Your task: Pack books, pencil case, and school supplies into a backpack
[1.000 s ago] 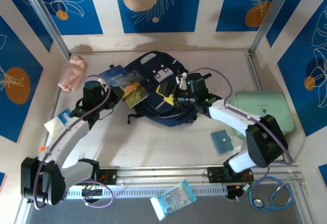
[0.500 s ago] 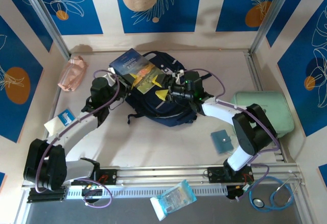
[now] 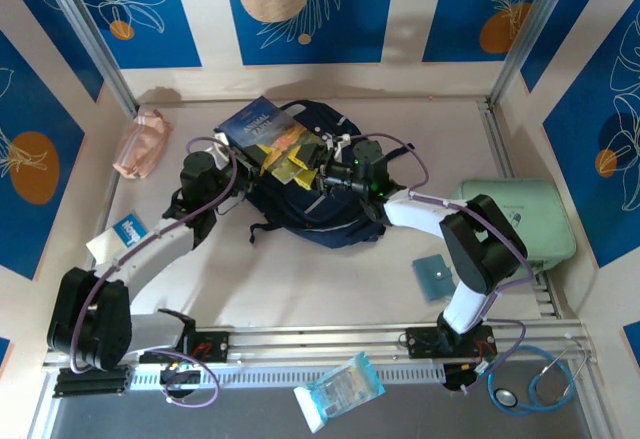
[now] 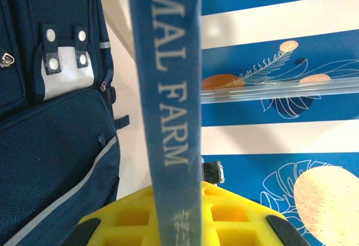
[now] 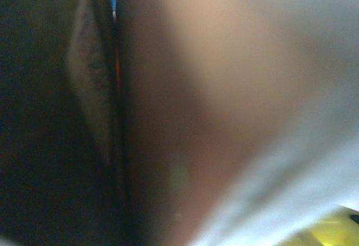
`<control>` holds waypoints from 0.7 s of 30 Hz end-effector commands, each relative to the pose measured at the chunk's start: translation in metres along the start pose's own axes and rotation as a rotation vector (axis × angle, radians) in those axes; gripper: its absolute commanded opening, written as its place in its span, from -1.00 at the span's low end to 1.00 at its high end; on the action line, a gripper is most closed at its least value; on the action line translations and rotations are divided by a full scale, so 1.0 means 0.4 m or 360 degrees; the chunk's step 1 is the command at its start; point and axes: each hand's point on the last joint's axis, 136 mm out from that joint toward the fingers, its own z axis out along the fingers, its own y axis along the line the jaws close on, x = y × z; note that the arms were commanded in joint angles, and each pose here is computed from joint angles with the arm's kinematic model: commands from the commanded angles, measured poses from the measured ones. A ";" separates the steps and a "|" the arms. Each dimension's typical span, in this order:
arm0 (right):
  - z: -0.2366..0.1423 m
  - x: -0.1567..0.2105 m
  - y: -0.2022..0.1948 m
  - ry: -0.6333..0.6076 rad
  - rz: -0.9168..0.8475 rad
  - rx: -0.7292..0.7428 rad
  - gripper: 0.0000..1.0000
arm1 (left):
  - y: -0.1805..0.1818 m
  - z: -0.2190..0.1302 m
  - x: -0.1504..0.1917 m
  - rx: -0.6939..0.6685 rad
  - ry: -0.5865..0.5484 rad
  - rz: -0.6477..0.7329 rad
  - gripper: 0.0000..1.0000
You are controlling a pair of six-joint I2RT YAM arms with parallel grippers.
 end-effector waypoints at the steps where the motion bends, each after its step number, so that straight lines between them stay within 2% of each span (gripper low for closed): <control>1: -0.004 -0.010 0.039 -0.0061 -0.0057 -0.0089 0.14 | -0.090 -0.003 0.003 0.0203 0.0012 0.0040 -1.00; 3: -0.007 -0.015 0.047 -0.0085 -0.0083 -0.0117 0.04 | -0.082 -0.003 0.006 0.0191 0.0020 0.0033 -1.00; 8: -0.014 -0.022 0.055 -0.0100 -0.0120 -0.0113 -0.48 | -0.054 -0.007 0.010 0.0139 0.0022 0.0019 -1.00; 10: -0.020 -0.023 0.048 -0.0104 -0.0120 -0.0083 -0.74 | -0.049 -0.012 0.016 0.0119 0.0036 0.0065 -1.00; 11: -0.024 -0.026 0.043 -0.0111 -0.0118 -0.0059 -0.84 | -0.037 -0.014 0.020 0.0083 0.0045 0.0094 -0.92; 12: -0.028 -0.026 0.036 -0.0115 -0.0123 -0.0038 -0.90 | -0.025 -0.017 0.023 0.0039 0.0053 0.0130 -0.77; 14: -0.040 -0.028 0.030 -0.0128 -0.0154 -0.0002 -1.00 | 0.012 -0.028 0.031 -0.0097 0.0081 0.0255 -0.22; 16: -0.057 -0.035 0.023 -0.0150 -0.0189 0.0045 -1.00 | 0.036 -0.040 0.041 -0.0219 0.0137 0.0445 0.19; 18: -0.082 -0.045 0.012 -0.0173 -0.0229 0.0106 -1.00 | 0.061 -0.059 0.052 -0.0391 0.0194 0.0609 0.81; 20: -0.114 -0.058 0.003 -0.0206 -0.0268 0.0164 -1.00 | 0.076 -0.072 0.066 -0.0521 0.0260 0.0778 0.98; 21: -0.133 -0.066 0.003 -0.0221 -0.0295 0.0196 -1.00 | 0.080 -0.076 0.076 -0.0568 0.0292 0.0852 1.00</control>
